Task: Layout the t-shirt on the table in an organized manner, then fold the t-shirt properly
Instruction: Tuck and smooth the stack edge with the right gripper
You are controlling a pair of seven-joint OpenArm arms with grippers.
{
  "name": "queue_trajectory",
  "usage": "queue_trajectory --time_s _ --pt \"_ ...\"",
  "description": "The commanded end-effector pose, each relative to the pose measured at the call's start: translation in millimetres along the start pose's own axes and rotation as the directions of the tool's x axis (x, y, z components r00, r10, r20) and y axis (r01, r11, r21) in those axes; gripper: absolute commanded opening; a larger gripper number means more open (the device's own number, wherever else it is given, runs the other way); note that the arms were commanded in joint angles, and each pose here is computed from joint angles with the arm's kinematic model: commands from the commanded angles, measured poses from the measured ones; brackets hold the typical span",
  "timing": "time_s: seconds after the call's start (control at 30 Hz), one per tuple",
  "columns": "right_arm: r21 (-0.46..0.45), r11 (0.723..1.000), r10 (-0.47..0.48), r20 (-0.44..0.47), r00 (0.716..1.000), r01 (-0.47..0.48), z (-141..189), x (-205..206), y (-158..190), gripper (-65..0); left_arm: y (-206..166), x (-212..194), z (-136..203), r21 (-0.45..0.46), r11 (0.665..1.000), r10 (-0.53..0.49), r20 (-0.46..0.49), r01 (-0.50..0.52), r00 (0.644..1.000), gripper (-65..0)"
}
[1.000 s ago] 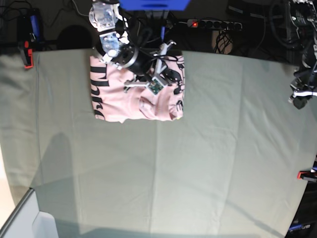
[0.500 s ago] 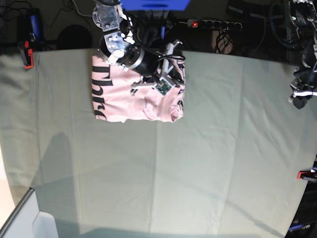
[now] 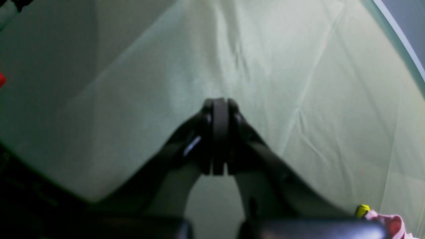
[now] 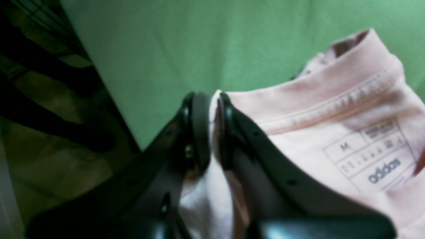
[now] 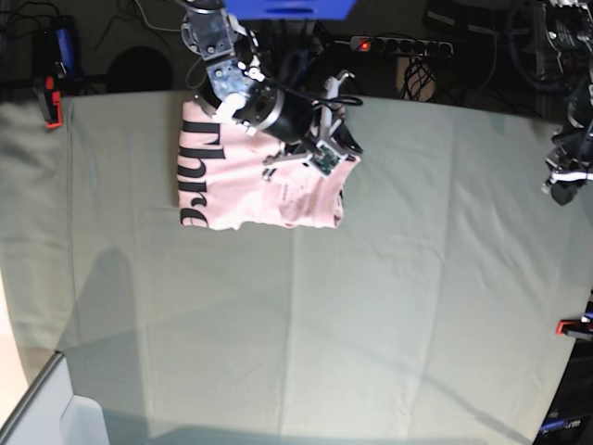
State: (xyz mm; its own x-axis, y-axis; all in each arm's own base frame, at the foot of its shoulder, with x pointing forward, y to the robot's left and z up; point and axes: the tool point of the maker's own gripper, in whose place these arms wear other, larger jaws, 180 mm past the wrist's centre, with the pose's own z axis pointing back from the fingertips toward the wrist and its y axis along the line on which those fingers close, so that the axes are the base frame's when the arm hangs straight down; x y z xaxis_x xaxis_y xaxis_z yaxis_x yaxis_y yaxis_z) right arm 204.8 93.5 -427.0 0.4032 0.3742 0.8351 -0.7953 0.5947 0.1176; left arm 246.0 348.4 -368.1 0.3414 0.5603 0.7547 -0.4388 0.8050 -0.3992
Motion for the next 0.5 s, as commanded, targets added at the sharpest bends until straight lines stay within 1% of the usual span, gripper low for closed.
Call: queue_trajectory --time_s 0.0,0.1,0.3,0.47 --pt "0.010 1.000 -0.001 0.062 0.998 0.000 -2 19 2 -62.7 -3 16 1 -0.014 1.000 -0.017 0.041 0.018 0.999 -64.9" --pt "0.011 1.000 0.011 0.069 0.998 -0.012 -4 24 0 -62.7 -3 16 1 -0.014 1.000 -0.017 0.041 0.018 0.999 -64.9" --pt "0.027 1.000 -0.009 0.032 0.999 0.008 -12 10 -1 -62.7 -3 16 1 -0.014 1.000 -0.017 0.041 0.018 0.999 -64.9" --pt "0.036 0.999 -0.013 0.023 1.000 0.012 -13 6 1 -62.7 -3 16 1 -0.014 1.000 -0.017 0.041 0.018 0.999 -64.9"
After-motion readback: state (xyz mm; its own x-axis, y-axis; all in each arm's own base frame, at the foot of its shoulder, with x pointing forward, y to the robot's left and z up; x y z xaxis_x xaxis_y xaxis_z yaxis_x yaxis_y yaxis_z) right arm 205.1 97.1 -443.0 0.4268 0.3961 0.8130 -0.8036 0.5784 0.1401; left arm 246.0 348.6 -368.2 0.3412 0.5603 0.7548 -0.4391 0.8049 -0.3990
